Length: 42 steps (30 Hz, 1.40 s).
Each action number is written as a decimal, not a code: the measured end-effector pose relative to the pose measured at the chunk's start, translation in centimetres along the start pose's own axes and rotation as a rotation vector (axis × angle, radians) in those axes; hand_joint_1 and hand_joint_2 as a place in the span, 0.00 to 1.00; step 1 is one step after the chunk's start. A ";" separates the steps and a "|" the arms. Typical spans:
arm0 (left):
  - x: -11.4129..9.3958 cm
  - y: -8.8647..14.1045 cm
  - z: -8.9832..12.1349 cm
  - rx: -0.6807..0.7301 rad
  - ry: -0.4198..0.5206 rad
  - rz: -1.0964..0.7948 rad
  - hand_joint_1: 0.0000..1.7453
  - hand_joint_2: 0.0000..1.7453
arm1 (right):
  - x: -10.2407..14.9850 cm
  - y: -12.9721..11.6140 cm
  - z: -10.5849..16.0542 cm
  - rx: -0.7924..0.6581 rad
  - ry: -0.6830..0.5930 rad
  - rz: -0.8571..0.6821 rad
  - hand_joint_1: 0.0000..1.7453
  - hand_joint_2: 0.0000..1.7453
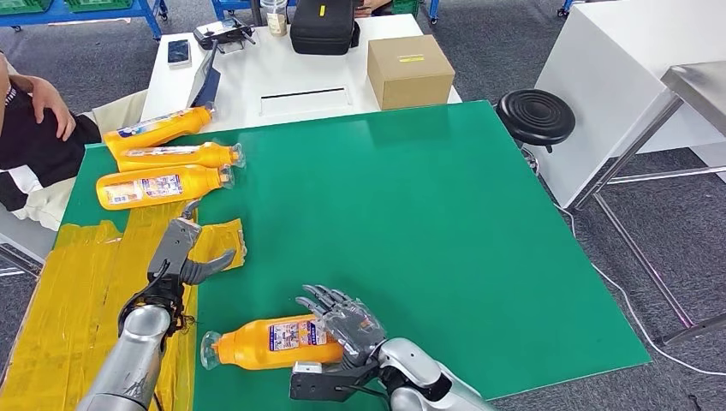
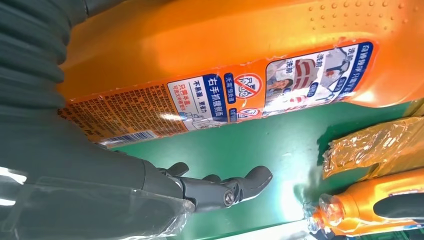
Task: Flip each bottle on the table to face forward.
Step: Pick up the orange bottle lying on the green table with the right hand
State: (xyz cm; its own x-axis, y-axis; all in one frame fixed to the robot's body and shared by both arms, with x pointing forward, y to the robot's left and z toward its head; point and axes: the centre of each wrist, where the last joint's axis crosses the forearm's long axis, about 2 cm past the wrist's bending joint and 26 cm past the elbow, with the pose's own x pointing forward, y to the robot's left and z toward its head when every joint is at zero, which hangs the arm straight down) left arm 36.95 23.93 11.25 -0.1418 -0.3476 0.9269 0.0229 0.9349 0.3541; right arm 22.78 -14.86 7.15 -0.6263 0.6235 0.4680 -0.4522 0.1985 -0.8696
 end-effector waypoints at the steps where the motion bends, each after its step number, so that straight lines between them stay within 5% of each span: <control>1: 0.0 0.0 0.0 0.000 0.000 0.000 0.00 1.00 | -0.1 0.0 -0.1 0.006 0.005 0.002 0.00 1.00; 18: 0.0 -0.1 -0.1 0.002 0.008 0.030 0.00 1.00 | -2.4 -0.4 -1.4 0.090 0.169 0.097 0.02 1.00; 19: -0.1 -0.1 -0.1 0.002 0.008 0.032 0.00 1.00 | -2.4 -0.3 -1.4 0.094 0.175 0.101 0.14 1.00; 22: -0.1 -0.2 -0.1 0.003 0.009 0.036 0.00 1.00 | -2.6 -0.2 -1.5 0.104 0.190 0.112 0.82 1.00; 23: -0.1 -0.2 -0.1 0.004 0.009 0.038 0.00 1.00 | -2.7 -0.2 -1.5 0.106 0.194 0.117 0.94 1.00; 25: -0.2 -0.2 0.0 0.006 0.010 0.042 0.00 1.00 | -2.8 -0.2 -1.6 0.111 0.199 0.127 1.00 1.00; 42: -0.4 -0.3 0.2 0.014 0.019 0.047 0.00 1.00 | -3.0 -0.2 -1.9 0.016 0.215 0.149 1.00 1.00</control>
State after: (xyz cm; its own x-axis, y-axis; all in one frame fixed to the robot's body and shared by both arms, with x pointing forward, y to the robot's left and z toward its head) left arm 36.81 23.79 10.74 -0.1218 -0.3040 0.9448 0.0148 0.9513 0.3080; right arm 25.94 -15.35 5.67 -0.5379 0.7919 0.2889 -0.3760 0.0814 -0.9230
